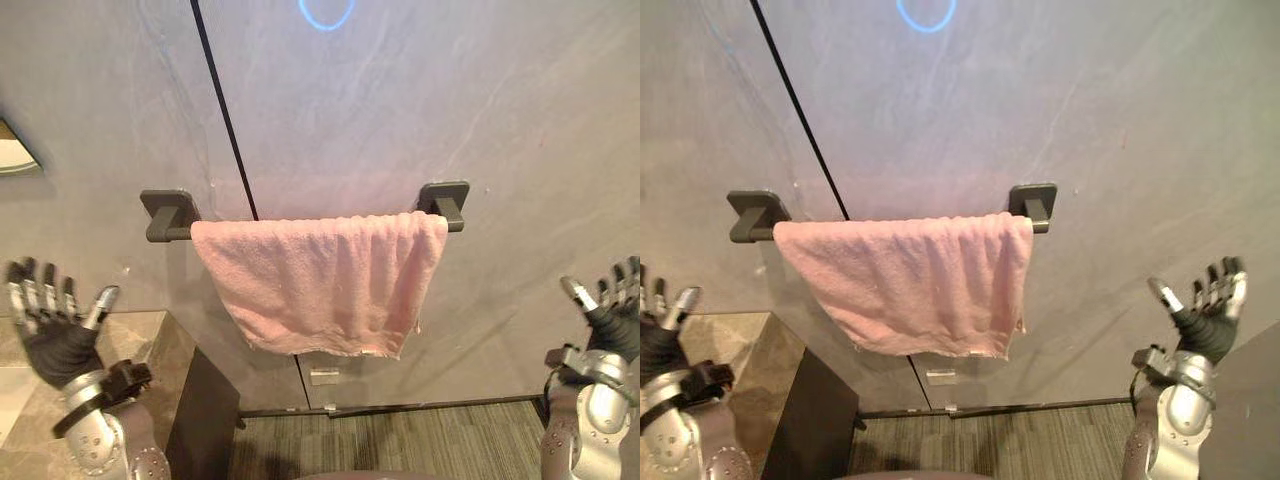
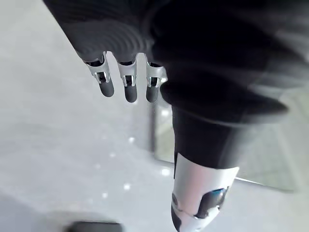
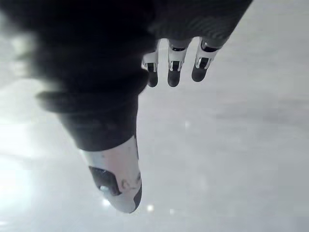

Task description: Organize washtable

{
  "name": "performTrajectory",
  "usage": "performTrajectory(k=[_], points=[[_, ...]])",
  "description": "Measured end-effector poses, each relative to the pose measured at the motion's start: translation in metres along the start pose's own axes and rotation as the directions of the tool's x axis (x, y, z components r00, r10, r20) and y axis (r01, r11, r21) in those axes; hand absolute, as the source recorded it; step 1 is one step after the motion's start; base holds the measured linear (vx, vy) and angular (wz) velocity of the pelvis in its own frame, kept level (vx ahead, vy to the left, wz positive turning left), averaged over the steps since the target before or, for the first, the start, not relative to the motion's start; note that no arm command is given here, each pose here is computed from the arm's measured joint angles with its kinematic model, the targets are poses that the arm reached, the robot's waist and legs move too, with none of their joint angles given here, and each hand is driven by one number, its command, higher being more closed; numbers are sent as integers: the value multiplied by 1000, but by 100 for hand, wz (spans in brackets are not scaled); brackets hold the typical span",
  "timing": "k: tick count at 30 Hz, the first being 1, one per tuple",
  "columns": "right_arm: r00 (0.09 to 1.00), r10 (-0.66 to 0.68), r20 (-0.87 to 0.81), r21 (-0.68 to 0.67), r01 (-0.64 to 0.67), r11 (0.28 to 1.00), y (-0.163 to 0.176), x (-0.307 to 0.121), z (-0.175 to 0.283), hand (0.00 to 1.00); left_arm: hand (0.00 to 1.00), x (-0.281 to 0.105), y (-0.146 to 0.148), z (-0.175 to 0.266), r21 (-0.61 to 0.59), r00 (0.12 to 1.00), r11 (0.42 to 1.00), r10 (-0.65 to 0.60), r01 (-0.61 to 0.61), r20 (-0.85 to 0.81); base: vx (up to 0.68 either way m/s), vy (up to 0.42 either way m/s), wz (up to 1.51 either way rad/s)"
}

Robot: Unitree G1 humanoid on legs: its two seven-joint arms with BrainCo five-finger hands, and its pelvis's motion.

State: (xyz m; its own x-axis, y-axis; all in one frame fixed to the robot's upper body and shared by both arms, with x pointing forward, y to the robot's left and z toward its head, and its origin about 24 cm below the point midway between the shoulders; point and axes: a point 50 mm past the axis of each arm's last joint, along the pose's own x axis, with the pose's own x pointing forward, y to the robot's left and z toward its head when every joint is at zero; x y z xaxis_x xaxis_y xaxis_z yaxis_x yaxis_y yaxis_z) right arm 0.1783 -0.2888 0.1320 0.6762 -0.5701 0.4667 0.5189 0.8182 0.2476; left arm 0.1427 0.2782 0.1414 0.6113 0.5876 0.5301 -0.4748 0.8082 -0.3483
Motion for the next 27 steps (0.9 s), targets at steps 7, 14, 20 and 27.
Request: performTrajectory(k=[7, 14, 20, 27], points=[[811, 337, 479, 213, -479, 852, 79, 14, 82, 0, 0, 14, -63, 48, -227, 898, 887, -333, 401, 288, -36, -3, -2], [534, 681, 501, 410, -839, 357, 155, -26, 76, 0, 0, -34, -133, 13, -634, 620, 408, -770, 657, 147, -4, 0, 0], [244, 912, 331, 412, -906, 93, 168, -48, 44, 0, 0, -70, -140, -25, -727, 266, 187, -964, 661, -7, -21, -2, 0], [26, 995, 96, 440, -898, -19, 153, -66, 8, 0, 0, -78, -128, -40, -717, 73, 107, -994, 688, -77, -13, -2, -1]])
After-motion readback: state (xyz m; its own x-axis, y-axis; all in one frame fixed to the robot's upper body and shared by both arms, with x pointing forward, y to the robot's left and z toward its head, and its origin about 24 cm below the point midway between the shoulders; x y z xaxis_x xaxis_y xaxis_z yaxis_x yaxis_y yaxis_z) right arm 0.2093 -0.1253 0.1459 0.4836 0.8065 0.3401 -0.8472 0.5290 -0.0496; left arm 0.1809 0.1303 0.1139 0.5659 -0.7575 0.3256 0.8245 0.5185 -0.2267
